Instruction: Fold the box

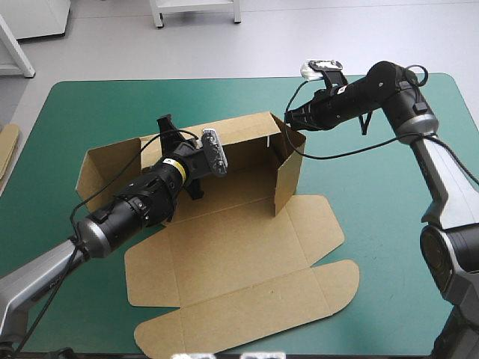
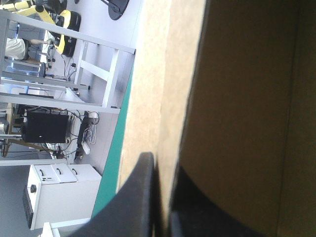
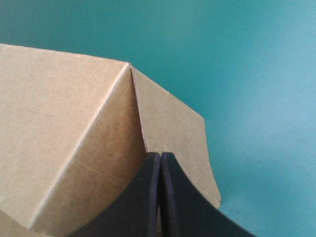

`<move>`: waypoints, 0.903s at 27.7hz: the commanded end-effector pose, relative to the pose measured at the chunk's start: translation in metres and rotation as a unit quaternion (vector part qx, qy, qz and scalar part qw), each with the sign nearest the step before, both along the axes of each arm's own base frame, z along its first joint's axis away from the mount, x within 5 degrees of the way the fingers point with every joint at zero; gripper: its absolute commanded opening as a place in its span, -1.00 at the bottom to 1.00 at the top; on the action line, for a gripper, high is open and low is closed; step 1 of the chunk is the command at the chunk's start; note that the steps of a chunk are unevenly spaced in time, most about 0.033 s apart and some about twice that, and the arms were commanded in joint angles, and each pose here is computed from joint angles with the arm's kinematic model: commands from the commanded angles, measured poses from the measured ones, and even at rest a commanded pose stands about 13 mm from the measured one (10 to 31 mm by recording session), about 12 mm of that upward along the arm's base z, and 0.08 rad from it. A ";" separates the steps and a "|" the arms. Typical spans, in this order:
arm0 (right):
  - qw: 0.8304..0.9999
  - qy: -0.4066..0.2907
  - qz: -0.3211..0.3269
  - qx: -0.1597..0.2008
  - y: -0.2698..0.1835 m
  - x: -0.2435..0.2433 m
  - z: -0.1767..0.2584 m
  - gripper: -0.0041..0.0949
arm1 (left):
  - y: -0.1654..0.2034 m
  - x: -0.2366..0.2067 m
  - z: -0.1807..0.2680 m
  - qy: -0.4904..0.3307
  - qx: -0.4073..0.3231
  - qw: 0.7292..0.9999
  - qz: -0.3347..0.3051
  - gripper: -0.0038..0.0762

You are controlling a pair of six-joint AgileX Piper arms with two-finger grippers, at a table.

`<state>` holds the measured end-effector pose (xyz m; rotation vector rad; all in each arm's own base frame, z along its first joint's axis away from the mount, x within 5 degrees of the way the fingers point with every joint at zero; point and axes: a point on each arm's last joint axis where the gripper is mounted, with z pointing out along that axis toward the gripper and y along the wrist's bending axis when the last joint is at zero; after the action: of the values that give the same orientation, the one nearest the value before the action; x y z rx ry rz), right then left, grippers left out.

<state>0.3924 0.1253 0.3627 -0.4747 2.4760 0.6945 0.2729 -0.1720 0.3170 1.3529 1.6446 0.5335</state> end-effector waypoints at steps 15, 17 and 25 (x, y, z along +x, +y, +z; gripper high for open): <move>0.988 -0.153 -0.036 0.001 -0.033 -0.054 0.093 -0.94 | -0.005 -0.001 0.001 0.017 -0.046 0.999 0.011 -0.92; 0.986 -0.158 -0.045 0.004 -0.034 -0.054 0.095 -0.94 | -0.006 0.000 -0.001 0.020 -0.043 0.999 0.011 -0.93; 0.982 -0.170 -0.078 -0.006 -0.034 -0.017 0.098 -0.94 | -0.007 0.002 -0.005 0.024 -0.039 0.999 0.009 -0.92</move>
<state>0.3761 0.0935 0.4307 -0.3895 2.2818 0.4908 0.2786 -0.1766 0.3106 1.3878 1.6262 0.5529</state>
